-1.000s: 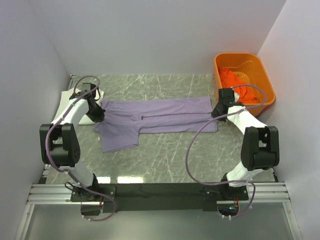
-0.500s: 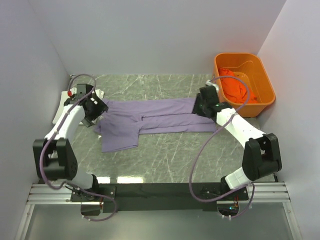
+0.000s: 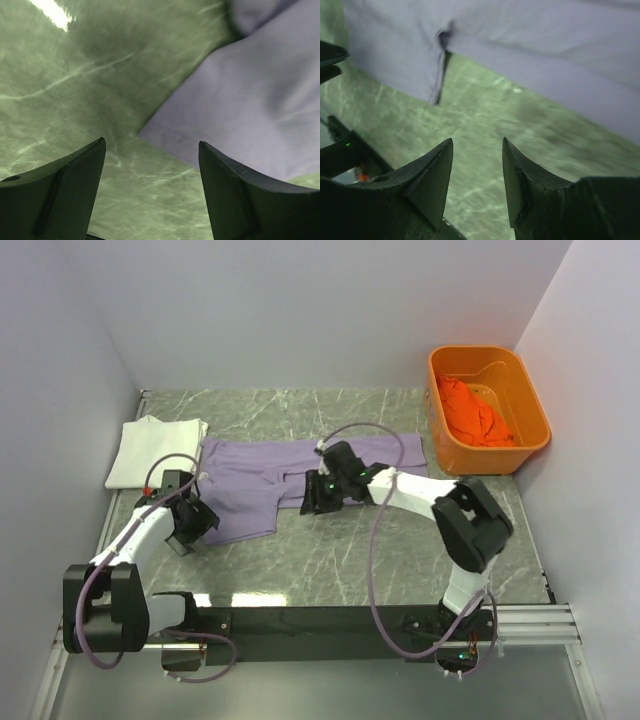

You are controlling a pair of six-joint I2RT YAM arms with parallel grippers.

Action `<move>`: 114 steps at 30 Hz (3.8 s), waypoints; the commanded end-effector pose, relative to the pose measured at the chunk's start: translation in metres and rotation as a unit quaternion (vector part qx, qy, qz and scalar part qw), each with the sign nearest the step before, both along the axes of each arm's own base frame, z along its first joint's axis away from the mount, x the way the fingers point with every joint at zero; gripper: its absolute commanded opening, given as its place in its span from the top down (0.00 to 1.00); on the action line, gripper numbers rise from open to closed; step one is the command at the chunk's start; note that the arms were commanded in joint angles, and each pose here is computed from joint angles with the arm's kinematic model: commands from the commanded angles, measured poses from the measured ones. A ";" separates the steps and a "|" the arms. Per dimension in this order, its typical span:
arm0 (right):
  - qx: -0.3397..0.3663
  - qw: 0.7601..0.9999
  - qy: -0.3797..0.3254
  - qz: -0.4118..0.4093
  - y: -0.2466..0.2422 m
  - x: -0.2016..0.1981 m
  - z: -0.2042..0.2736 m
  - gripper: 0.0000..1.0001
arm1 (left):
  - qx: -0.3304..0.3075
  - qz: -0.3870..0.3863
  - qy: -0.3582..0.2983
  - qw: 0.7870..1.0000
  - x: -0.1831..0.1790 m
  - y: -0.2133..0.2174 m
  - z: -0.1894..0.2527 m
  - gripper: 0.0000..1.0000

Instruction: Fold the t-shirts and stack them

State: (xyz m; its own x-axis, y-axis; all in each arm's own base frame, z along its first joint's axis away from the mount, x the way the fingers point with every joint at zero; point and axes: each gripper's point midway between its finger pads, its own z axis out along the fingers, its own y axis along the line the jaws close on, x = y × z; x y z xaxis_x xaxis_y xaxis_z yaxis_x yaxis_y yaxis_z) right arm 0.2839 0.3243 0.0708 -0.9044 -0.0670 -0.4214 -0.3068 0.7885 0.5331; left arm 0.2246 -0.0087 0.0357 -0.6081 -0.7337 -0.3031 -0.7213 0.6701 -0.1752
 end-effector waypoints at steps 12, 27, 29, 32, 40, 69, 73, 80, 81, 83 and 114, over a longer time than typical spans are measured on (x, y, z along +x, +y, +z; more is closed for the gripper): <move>0.039 0.995 0.083 0.041 0.088 -0.023 -0.017 0.48 | -0.029 0.011 0.008 0.999 0.005 -0.010 -0.027 0.32; -0.044 0.992 0.111 0.047 0.102 -0.030 -0.046 0.49 | -0.050 -0.044 0.043 0.997 0.000 -0.035 -0.041 0.50; -0.050 0.991 0.114 0.052 0.105 -0.031 -0.048 0.51 | -0.050 -0.045 0.046 0.997 -0.001 -0.036 -0.042 0.60; -0.057 0.990 0.117 0.057 0.108 -0.032 -0.051 0.60 | -0.050 -0.045 0.044 0.997 0.001 -0.036 -0.041 0.73; -0.042 0.993 0.093 0.057 0.108 -0.026 -0.032 1.00 | -0.042 -0.050 0.001 0.998 0.020 -0.034 -0.010 0.99; 0.161 0.986 0.009 -0.030 0.097 0.172 0.047 1.00 | -0.050 -0.183 -0.267 0.945 0.273 -0.072 0.127 0.99; 0.172 0.985 0.011 -0.031 0.094 0.182 0.040 0.99 | -0.051 -0.178 -0.253 0.950 0.281 -0.071 0.111 0.99; 0.150 0.987 0.030 -0.046 0.080 0.179 0.014 0.97 | -0.062 -0.169 -0.222 0.958 0.280 -0.073 0.076 0.99; 0.145 0.987 0.020 -0.060 0.076 0.180 0.019 0.97 | -0.069 -0.170 -0.219 0.958 0.280 -0.075 0.072 0.99; 0.137 0.988 0.020 -0.073 0.068 0.177 0.011 0.97 | -0.074 -0.173 -0.222 0.957 0.282 -0.078 0.070 0.99; 0.088 0.993 -0.023 -0.074 0.044 0.177 0.018 0.70 | -0.066 -0.098 -0.140 0.983 0.243 -0.066 0.015 0.92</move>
State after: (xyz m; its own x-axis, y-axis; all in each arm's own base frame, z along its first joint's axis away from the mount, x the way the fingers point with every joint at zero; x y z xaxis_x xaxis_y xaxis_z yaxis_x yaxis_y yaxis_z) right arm 0.4520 0.3741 0.0484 -0.9161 0.1423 -0.3749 -0.1603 0.7269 0.6678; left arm 0.4629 -0.0795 0.0364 -0.6889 -0.6310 -0.3567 -0.4840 0.7668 -0.4217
